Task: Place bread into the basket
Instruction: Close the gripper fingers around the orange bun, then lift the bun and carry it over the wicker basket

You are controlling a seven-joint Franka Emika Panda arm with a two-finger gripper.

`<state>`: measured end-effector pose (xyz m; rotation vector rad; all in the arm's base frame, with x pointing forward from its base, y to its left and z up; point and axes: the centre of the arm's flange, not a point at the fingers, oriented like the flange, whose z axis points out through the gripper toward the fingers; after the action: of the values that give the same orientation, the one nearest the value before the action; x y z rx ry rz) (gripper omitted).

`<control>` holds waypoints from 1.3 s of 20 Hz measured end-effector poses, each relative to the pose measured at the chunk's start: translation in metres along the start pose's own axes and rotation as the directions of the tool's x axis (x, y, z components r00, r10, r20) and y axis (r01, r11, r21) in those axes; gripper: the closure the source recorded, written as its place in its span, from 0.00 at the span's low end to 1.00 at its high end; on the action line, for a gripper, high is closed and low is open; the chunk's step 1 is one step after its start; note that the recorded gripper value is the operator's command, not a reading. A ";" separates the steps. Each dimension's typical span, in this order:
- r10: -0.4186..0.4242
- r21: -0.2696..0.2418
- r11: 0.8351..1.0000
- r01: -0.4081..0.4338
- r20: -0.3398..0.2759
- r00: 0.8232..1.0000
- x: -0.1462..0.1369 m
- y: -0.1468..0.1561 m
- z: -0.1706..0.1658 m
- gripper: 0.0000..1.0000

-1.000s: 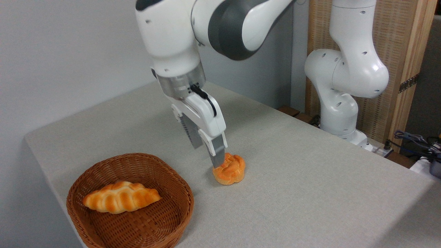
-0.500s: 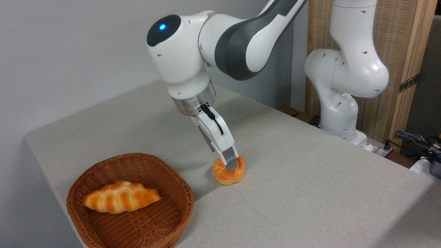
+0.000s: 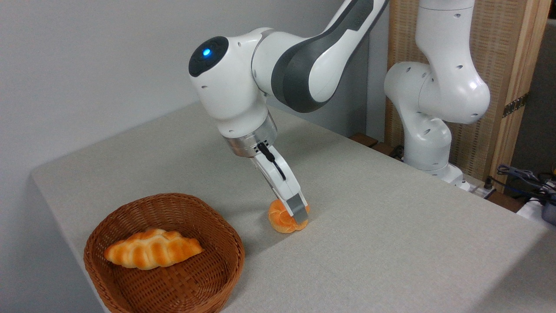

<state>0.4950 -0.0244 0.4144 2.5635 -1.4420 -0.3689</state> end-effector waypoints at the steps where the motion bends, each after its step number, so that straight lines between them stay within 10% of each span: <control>1: 0.000 0.003 1.000 0.000 -0.001 1.000 0.001 -0.001 0.001 0.33; 4: 0.001 0.003 1.000 -0.001 -0.001 1.000 0.001 -0.001 0.002 0.57; 26: 0.001 0.003 1.000 -0.001 -0.001 1.000 0.002 -0.002 0.004 0.55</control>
<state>0.4969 -0.0251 0.4098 2.5647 -1.4447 -0.3662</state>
